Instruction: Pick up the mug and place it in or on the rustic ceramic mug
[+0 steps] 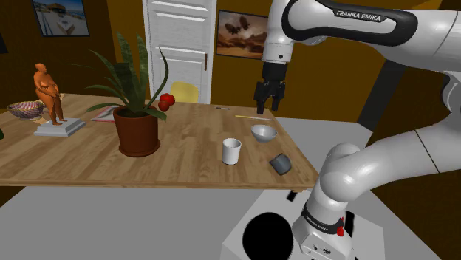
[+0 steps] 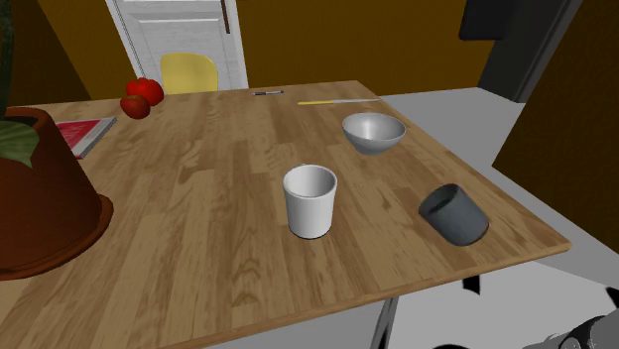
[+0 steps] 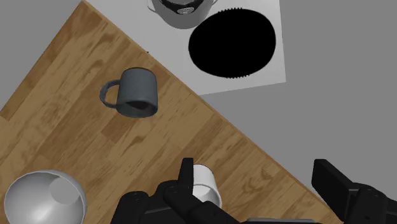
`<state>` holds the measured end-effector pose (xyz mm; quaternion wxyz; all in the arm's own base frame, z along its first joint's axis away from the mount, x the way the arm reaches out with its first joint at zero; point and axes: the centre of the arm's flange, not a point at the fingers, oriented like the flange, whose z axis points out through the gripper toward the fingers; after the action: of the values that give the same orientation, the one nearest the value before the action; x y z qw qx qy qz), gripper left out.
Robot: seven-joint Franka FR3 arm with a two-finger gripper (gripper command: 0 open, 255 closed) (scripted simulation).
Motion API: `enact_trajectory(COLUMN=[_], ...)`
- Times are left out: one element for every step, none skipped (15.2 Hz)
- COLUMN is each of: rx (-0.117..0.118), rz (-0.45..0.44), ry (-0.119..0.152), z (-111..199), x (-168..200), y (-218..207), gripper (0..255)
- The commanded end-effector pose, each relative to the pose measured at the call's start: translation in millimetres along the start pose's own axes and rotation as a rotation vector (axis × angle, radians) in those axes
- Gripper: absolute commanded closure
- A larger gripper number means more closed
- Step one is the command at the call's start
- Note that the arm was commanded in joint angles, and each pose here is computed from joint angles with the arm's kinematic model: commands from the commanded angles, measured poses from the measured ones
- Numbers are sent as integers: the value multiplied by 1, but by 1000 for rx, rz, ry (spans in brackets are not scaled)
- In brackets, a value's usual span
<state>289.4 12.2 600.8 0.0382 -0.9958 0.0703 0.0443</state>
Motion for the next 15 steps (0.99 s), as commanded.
enact_trajectory(rx=[0, -7, -14, -21, -28, -36, -43, -50, -57, -64, -71, -78, -85, -93, -100], rz=[0, -2, -5, -7, -10, -12, -15, -17, -20, -22, -24, -27, -29, -32, -34], ry=[0, 2, 4, 6, 8, 10, 11, 13, 15, 17, 19, 21, 23, 25, 27], z=[0, 10, 20, 29, 39, 49, 58, 68, 78, 88, 97, 107, 117, 126, 136], x=[0, 9, 17, 26, 34, 43, 52, 60, 69, 78, 87, 95, 104, 113, 122], y=[0, -1, -2, -3, -5, -6, -6, -7, -8, -9, -10, -11, -11, -12, -12], gripper=[0, 0, 0, 0, 0, 0, 0, 0, 0, 0, 0, 0, 0, 0, 0])
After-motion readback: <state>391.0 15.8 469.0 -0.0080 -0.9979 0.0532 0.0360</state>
